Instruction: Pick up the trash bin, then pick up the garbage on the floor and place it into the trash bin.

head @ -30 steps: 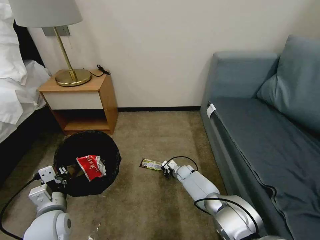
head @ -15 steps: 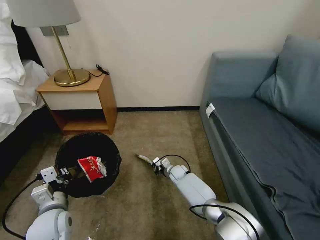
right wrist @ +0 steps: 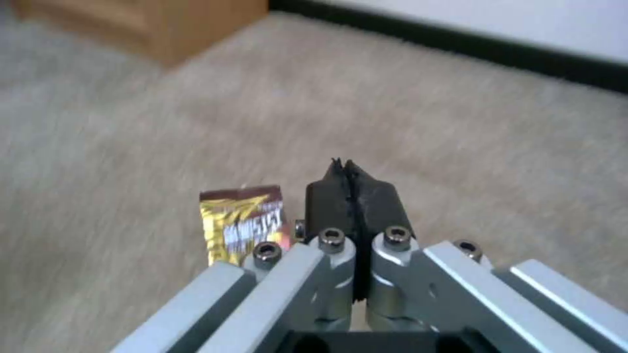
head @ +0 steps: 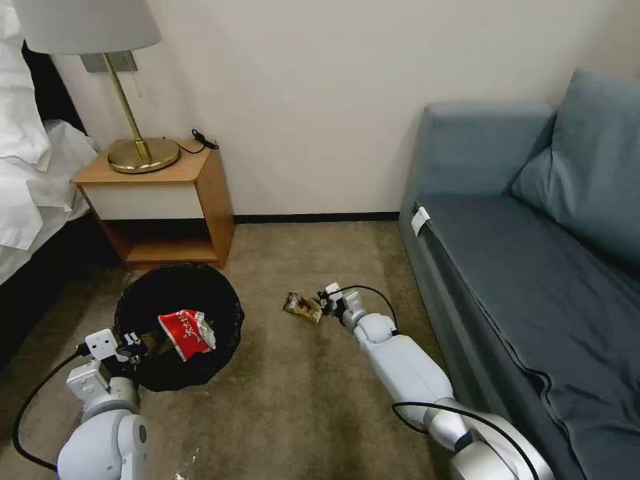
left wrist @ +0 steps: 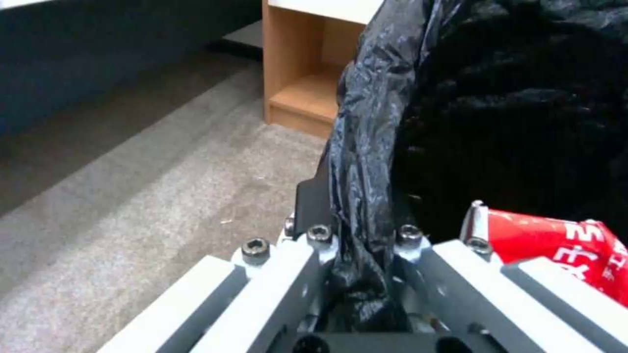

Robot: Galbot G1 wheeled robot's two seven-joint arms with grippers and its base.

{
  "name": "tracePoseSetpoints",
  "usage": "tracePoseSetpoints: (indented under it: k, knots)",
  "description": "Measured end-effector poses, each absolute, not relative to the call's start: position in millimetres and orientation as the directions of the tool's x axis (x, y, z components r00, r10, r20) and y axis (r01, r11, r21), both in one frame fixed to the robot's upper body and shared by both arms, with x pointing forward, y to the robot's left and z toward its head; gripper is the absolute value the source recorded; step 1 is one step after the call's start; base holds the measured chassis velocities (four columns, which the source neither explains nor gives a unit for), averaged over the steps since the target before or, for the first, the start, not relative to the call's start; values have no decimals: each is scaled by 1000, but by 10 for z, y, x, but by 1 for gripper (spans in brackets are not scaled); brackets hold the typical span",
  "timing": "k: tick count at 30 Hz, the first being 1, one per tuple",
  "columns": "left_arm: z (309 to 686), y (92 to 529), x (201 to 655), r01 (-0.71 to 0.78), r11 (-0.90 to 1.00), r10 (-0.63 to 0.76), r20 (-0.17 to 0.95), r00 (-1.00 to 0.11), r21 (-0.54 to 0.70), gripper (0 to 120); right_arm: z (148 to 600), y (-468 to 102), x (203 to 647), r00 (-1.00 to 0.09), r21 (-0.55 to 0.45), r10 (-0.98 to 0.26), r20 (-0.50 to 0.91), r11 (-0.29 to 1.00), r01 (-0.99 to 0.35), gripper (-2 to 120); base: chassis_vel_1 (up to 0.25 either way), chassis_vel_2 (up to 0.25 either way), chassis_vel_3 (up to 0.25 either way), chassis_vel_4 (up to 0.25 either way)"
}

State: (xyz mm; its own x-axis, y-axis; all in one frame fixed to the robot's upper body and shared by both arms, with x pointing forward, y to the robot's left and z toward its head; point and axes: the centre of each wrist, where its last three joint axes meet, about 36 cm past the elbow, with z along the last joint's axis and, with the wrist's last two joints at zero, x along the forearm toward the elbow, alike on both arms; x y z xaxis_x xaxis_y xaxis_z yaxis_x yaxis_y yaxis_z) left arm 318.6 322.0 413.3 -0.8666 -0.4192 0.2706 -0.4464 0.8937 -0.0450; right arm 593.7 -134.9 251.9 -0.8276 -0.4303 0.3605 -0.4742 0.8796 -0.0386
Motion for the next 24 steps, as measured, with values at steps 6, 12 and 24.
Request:
tracePoseSetpoints:
  k: [6,12,24]
  knots:
    - [4088,3203,3283,-440,896,-410,279,-868,-55,1,2641,-1364,5982,-880,-39,-393,267,908,-417,0,0,0,0,0]
    - [4097,3196,3322,-435,899,-405,277,-872,-55,1,2598,-1387,5963,-890,-50,-368,268,917,-395,0,0,0,0,0]
    - [4116,3167,3272,-431,901,-402,277,-873,-52,1,2352,-973,5823,-785,-130,-425,451,839,-529,25,0,0,0,0]
